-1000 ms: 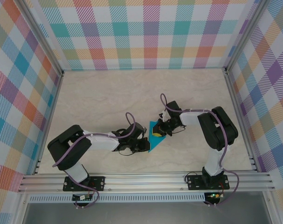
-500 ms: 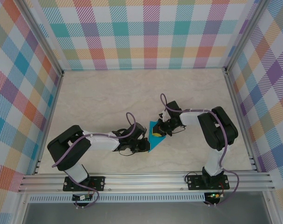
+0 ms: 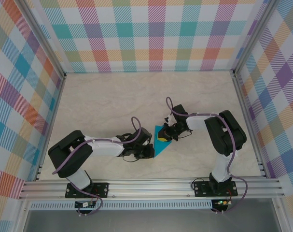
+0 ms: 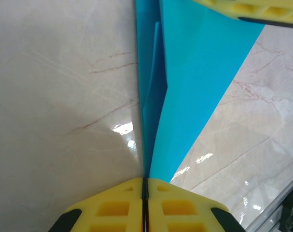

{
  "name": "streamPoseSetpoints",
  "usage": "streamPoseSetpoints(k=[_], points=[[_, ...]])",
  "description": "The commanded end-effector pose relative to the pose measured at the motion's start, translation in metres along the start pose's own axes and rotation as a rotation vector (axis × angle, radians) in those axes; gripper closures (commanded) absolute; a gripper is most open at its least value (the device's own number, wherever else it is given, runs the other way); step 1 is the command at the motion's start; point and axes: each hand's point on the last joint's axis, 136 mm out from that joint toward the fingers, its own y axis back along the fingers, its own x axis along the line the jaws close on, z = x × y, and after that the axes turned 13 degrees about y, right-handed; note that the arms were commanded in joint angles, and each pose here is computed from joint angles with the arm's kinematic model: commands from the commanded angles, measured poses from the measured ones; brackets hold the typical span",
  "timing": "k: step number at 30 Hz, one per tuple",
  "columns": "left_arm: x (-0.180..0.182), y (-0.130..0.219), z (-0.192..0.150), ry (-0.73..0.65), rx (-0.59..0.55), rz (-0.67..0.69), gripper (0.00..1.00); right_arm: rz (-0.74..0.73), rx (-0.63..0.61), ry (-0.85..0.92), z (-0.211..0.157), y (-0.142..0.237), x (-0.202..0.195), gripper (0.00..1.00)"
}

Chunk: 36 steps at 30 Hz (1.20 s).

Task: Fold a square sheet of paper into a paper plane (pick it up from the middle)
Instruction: Fourth fold the wing at the center of the table.

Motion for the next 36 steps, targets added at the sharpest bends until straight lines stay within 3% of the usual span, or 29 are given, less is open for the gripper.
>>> streamPoseSetpoints(k=[1, 7, 15, 25, 30, 36], points=[[0.044, -0.003, -0.04, -0.022, 0.147, 0.197, 0.89, -0.245, 0.071, -0.119, -0.033, -0.013, -0.07, 0.92], [0.061, -0.001, -0.046, -0.042, 0.17, 0.321, 0.9, -0.254, 0.074, -0.124, -0.035, -0.013, -0.072, 0.92], [0.054, -0.001, -0.053, -0.09, 0.19, 0.335, 0.89, -0.263, 0.077, -0.125, -0.036, -0.013, -0.074, 0.92], [0.012, 0.038, -0.022, -0.098, 0.027, 0.185, 0.86, -0.277, 0.087, -0.122, -0.038, -0.013, -0.078, 0.93], [-0.022, 0.053, 0.015, -0.025, -0.091, -0.011, 0.85, -0.282, 0.09, -0.125, -0.039, -0.014, -0.08, 0.93], [-0.052, 0.044, 0.045, 0.028, -0.147, -0.155, 0.84, -0.284, 0.093, -0.128, -0.038, -0.015, -0.08, 0.93]])
